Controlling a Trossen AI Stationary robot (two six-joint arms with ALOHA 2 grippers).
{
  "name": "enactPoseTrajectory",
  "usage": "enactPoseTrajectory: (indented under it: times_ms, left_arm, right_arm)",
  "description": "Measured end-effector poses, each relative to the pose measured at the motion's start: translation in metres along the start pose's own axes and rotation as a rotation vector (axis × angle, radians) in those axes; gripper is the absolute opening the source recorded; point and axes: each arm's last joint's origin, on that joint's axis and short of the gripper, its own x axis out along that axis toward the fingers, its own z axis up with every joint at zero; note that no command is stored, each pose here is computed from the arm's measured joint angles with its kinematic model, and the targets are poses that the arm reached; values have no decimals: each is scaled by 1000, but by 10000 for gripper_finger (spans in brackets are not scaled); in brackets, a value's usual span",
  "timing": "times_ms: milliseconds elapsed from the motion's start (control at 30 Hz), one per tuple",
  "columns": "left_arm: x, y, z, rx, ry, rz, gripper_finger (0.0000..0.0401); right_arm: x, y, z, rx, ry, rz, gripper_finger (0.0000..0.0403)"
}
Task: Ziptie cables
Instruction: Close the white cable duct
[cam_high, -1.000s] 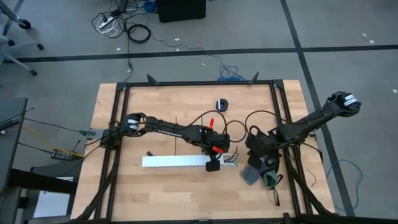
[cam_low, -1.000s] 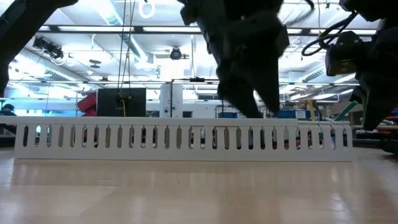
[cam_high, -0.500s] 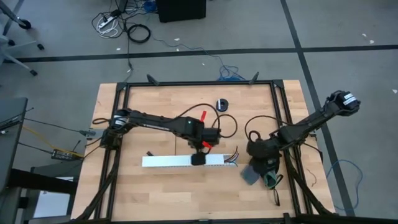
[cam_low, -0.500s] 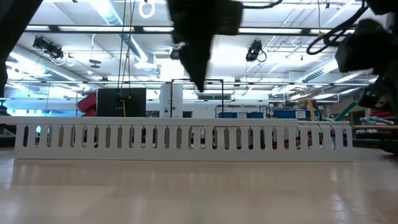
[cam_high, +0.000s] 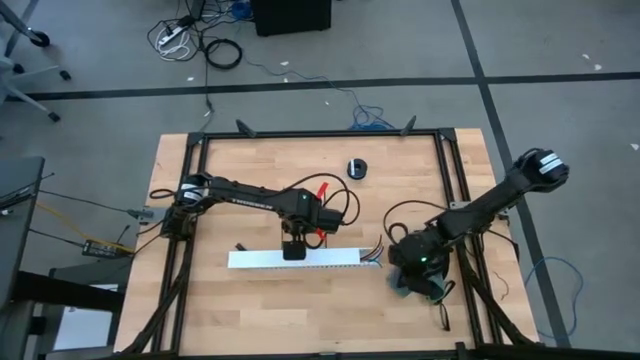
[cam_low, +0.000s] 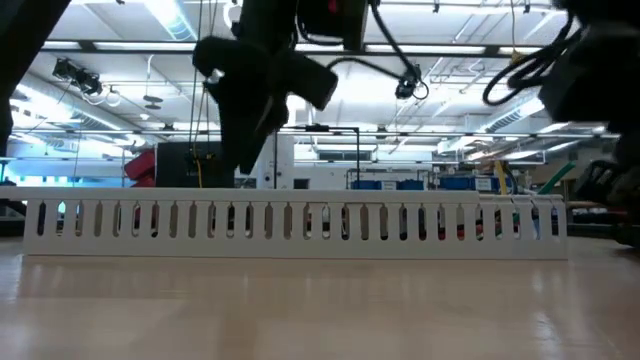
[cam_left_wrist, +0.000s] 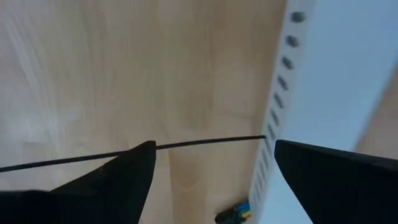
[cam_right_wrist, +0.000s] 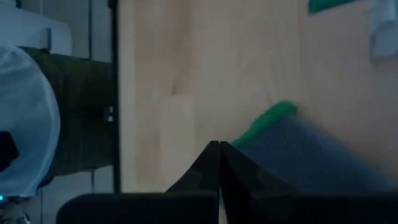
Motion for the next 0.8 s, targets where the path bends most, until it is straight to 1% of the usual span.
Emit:
enactPoseTrajectory:
  times_ms: [67, 167, 267, 333, 400, 500, 600, 633, 700, 800]
  left_arm:
    - [7, 2, -1, -5, 12, 8, 323]
    - [15, 2, 1, -5, -5, 25, 323]
    - [27, -2, 1, 8, -22, 60, 323]
    - [37, -5, 0, 15, -23, 55, 323]
    - [47, -9, -3, 22, -8, 23, 323]
    - [55, -17, -4, 41, -16, -13, 323]
    - [55, -29, 1, 70, -90, -52, 323]
    - [54, -33, 3, 75, -118, -70, 323]
    - [52, -40, 7, 76, -171, -101, 323]
    - [47, -48, 16, 57, -274, -127, 323]
  right_arm:
    - [9, -5, 4, -4, -7, 0, 0]
    - [18, -8, 14, -10, -68, 32, 0]
    - [23, -13, 22, 9, -144, 14, 0]
    - [24, -17, 26, 43, -195, -18, 0]
    - [23, -23, 29, 94, -226, -63, 0]
    - [18, -32, 29, 160, -258, -176, 0]
    - [11, -47, 29, 234, -295, -335, 0]
    - [8, -51, 30, 250, -312, -364, 0]
    - [3, -58, 36, 265, -348, -392, 0]
    - [-6, -67, 49, 272, -443, -380, 0]
